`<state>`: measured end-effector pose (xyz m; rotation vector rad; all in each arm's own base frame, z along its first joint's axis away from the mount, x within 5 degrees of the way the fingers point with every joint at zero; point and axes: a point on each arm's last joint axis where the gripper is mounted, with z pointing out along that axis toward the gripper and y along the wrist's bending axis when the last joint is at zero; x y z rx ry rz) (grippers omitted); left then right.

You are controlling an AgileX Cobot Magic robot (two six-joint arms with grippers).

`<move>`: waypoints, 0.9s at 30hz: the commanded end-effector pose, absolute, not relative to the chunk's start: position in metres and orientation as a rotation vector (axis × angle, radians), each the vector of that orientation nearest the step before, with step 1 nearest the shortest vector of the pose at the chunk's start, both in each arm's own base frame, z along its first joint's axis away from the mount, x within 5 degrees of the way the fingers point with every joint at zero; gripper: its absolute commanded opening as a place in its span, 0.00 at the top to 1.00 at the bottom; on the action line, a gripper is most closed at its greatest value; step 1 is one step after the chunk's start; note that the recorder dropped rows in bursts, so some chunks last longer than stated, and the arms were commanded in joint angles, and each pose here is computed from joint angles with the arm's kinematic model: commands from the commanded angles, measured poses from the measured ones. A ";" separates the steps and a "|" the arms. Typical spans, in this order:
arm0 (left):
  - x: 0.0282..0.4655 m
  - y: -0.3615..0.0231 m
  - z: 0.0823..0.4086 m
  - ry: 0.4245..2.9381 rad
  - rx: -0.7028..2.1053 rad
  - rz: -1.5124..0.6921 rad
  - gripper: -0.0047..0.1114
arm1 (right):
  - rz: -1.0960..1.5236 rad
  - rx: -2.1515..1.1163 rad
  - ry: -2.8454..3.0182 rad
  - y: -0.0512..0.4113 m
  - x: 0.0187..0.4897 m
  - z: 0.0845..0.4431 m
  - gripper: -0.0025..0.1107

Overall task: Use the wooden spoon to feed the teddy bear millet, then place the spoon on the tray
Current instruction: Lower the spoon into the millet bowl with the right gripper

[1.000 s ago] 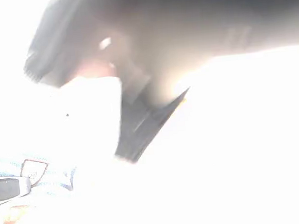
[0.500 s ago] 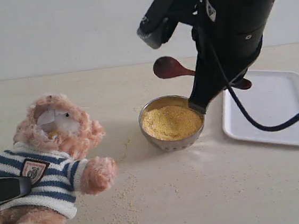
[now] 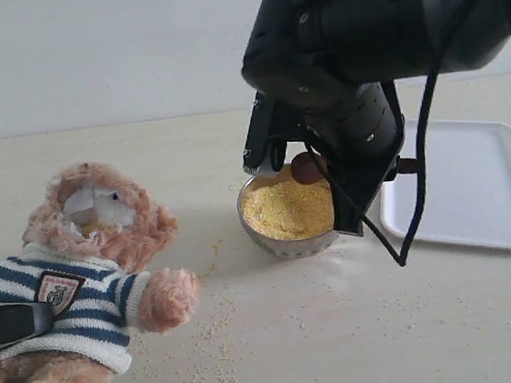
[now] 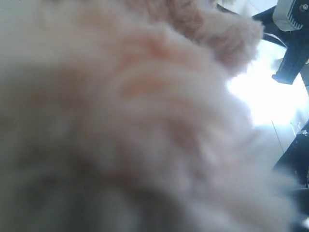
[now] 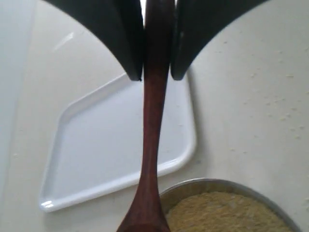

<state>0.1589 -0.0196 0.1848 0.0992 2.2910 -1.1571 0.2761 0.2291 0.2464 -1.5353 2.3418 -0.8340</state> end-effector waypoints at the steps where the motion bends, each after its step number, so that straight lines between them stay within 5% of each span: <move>1: 0.159 -0.020 0.188 2.259 0.093 -1.179 0.92 | -0.982 -1.548 2.194 0.237 0.276 0.250 0.97; 27: 0.159 -0.020 0.188 2.259 0.093 -1.179 0.92 | -1.211 -1.649 2.091 0.253 0.292 0.199 0.97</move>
